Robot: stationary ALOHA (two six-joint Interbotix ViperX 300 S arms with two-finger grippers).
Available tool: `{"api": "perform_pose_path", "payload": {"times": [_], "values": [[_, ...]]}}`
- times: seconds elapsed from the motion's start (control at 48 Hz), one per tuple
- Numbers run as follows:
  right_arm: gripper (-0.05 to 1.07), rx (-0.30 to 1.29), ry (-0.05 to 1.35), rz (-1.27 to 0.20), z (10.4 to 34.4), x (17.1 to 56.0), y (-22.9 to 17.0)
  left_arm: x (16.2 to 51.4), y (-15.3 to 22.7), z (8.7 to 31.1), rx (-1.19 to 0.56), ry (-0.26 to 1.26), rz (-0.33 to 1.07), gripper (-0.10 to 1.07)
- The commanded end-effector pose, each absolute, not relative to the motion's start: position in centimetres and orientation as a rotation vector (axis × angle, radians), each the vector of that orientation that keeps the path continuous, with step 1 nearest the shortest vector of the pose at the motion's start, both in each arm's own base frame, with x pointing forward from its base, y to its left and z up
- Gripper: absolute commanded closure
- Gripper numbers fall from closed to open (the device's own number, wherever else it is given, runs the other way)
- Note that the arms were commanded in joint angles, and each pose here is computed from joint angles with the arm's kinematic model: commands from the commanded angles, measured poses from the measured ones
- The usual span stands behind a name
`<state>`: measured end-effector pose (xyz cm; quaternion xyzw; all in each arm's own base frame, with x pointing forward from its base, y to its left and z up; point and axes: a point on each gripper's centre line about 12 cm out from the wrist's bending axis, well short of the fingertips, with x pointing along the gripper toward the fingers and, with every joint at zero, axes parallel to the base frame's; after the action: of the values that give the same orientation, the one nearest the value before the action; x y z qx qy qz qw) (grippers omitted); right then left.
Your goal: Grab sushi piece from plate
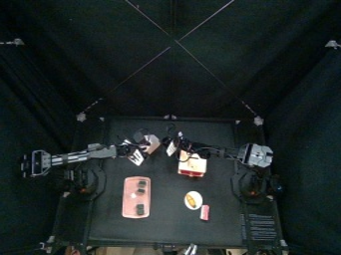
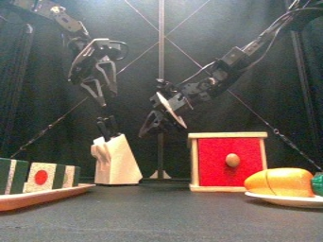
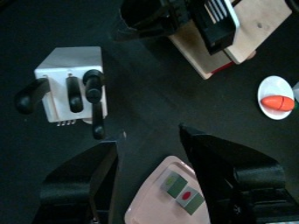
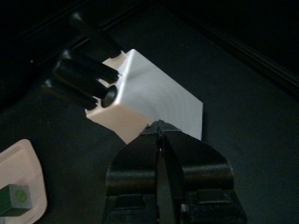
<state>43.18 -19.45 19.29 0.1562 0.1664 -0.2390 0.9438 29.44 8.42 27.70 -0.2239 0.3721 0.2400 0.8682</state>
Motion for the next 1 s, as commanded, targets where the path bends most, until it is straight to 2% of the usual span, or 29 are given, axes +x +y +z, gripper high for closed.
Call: {"api": "perform_pose_path", "payload": {"times": [0.0, 0.292, 0.604, 0.771, 0.979], "values": [[0.81, 0.305, 0.251, -0.487, 22.8, 42.3, -19.3, 29.7, 7.9, 28.6, -0.452, 0.727, 0.469, 0.11], [0.81, 0.308, 0.235, -0.471, 23.8, 40.7, -17.8, 29.5, 5.7, 27.4, -0.402, 0.661, 0.370, 0.11], [0.81, 0.365, 0.217, -0.378, 25.1, 40.5, -12.4, 26.9, 3.9, 26.0, -0.302, 0.576, 0.280, 0.11], [0.80, 0.385, 0.240, -0.316, 24.7, 41.4, -9.4, 25.8, 3.2, 25.2, -0.237, 0.470, 0.208, 0.11], [0.79, 0.398, 0.277, -0.255, 23.7, 42.3, -6.4, 23.9, 2.7, 23.3, -0.163, 0.450, 0.163, 0.11]]}}
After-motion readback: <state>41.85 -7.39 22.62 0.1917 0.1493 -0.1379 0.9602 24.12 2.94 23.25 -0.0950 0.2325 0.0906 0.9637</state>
